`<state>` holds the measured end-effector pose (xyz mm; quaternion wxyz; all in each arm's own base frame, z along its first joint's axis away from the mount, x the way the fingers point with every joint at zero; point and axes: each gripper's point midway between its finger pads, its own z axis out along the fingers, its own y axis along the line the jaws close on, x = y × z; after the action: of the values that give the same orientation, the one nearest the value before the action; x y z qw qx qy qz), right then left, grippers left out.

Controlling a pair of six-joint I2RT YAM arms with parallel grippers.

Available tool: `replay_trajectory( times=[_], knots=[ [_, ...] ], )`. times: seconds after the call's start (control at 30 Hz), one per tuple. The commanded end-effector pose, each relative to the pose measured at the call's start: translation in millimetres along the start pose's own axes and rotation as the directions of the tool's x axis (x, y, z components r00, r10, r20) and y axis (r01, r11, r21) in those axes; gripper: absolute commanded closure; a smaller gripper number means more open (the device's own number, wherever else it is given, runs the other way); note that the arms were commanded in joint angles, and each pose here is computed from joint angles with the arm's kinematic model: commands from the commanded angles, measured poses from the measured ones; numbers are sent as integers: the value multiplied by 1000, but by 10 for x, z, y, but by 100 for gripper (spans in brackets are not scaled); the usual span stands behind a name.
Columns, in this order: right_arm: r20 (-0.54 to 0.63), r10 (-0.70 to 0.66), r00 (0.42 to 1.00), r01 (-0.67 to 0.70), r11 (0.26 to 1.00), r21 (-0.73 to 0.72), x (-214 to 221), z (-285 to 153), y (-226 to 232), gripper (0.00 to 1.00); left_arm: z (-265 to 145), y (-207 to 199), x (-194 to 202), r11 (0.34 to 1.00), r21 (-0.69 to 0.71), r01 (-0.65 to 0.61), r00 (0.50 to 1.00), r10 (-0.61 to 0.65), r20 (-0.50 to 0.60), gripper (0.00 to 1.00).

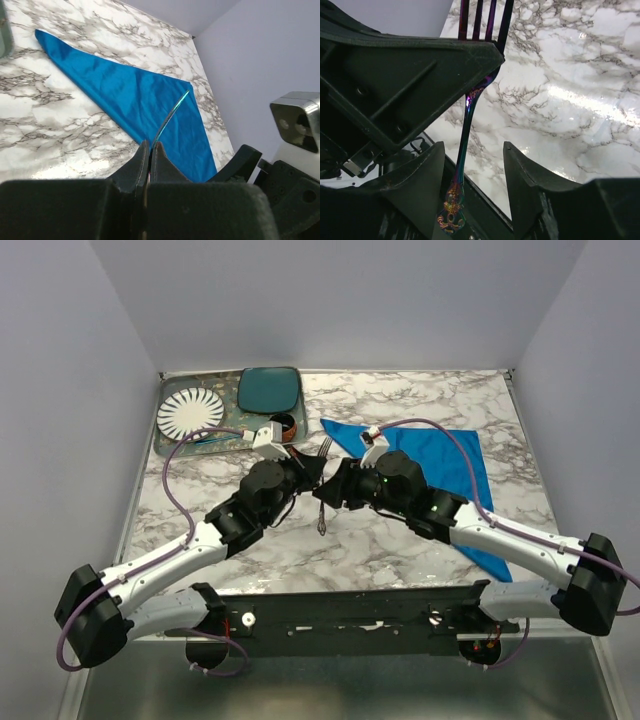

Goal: Fold the napkin, place the utensils inside, and roll it up
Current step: Pass the utensil from the left arm to the right, then place the utensil onto the napkin

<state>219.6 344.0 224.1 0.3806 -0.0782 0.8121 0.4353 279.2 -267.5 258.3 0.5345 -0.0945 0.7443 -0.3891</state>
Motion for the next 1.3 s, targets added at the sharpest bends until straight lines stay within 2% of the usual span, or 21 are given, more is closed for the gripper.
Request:
replay_trajectory(
  times=[0.0, 0.03, 0.1, 0.3, 0.33, 0.37, 0.43, 0.5, 0.53, 0.57, 0.63, 0.7, 0.77, 0.87, 0.9, 0.97, 1.0, 1.1, 1.17, 1.2, 1.27],
  knots=[
    [83, -48, 995, 46, 998, 33, -242, 73, 119, 47, -46, 82, -182, 999, -50, 8, 995, -3, 98, 100],
    [68, -65, 996, 62, 997, 38, -209, 115, 102, 50, -53, 103, -172, 998, -62, 2, 996, 3, 93, 100],
    [26, -78, 997, 77, 996, 49, -152, 149, 93, 64, -68, 134, -183, 997, -73, -4, 995, 11, 99, 100],
    [-15, -107, 994, 108, 993, 51, -143, 219, 128, 68, -124, 178, -223, 996, -86, -12, 993, 21, 115, 100],
    [-23, -110, 994, 111, 993, 51, -132, 229, 128, 72, -130, 191, -230, 996, -91, -14, 993, 24, 116, 100],
    [-26, -111, 993, 112, 993, 47, -138, 231, 144, 85, -134, 199, -224, 995, -94, -15, 993, 26, 115, 100],
    [-41, -105, 994, 107, 992, 61, -106, 240, 113, 91, -141, 198, -248, 995, -94, -12, 992, 24, 124, 100],
    [-54, -103, 993, 106, 993, 60, -72, 248, 104, 91, -139, 202, -252, 995, -98, -9, 992, 21, 126, 100],
    [-59, -104, 993, 108, 992, 59, -60, 247, 99, 86, -133, 206, -258, 995, -103, -11, 991, 24, 128, 100],
    [-63, -106, 992, 110, 992, 61, -46, 248, 94, 75, -129, 207, -251, 994, -105, -12, 992, 25, 126, 100],
    [-71, -116, 991, 121, 991, 63, -37, 229, 85, 76, -115, 207, -243, 994, -108, -12, 992, 26, 123, 100],
    [-75, -123, 990, 128, 989, 69, -40, 219, 71, 80, -103, 212, -237, 994, -111, -13, 992, 26, 120, 100],
    [-84, -143, 986, 149, 987, 64, -28, 207, 74, 99, -92, 205, -232, 994, -111, -19, 993, 32, 116, 100],
    [-84, -173, 981, 179, 981, 70, -28, 170, 32, 99, -87, 266, -249, 985, -166, -57, 993, 73, 96, 100],
    [-79, -194, 978, 200, 976, 84, -36, 159, -17, 99, -95, 302, -252, 980, -191, -63, 993, 80, 84, 80],
    [-97, -285, 953, 296, 948, 120, -31, 111, -228, 99, -120, 327, -314, 973, -207, -106, 990, 123, 73, 56],
    [-112, -322, 940, 335, 934, 127, -25, 93, -320, 99, -160, 364, -356, 968, -219, -120, 988, 137, 65, 34],
    [-221, -378, 899, 427, 869, 251, -110, -67, -935, 99, -256, 478, -453, 953, -267, -146, 987, 159, 28, 16],
    [-287, -396, 872, 476, 821, 316, -279, -232, -1421, 99, -334, 585, -463, 941, -301, -157, 987, 161, -9, 15],
    [-320, -408, 855, 497, 820, 282, -259, -256, -1528, 99, -370, 584, -495, 944, -288, -158, 987, 162, -9, 14],
    [-411, -479, 775, 604, 752, 263, -337, -383, -1912, 99, -383, 620, -465, 957, -245, -156, 988, 150, -41, 14]
  ],
)
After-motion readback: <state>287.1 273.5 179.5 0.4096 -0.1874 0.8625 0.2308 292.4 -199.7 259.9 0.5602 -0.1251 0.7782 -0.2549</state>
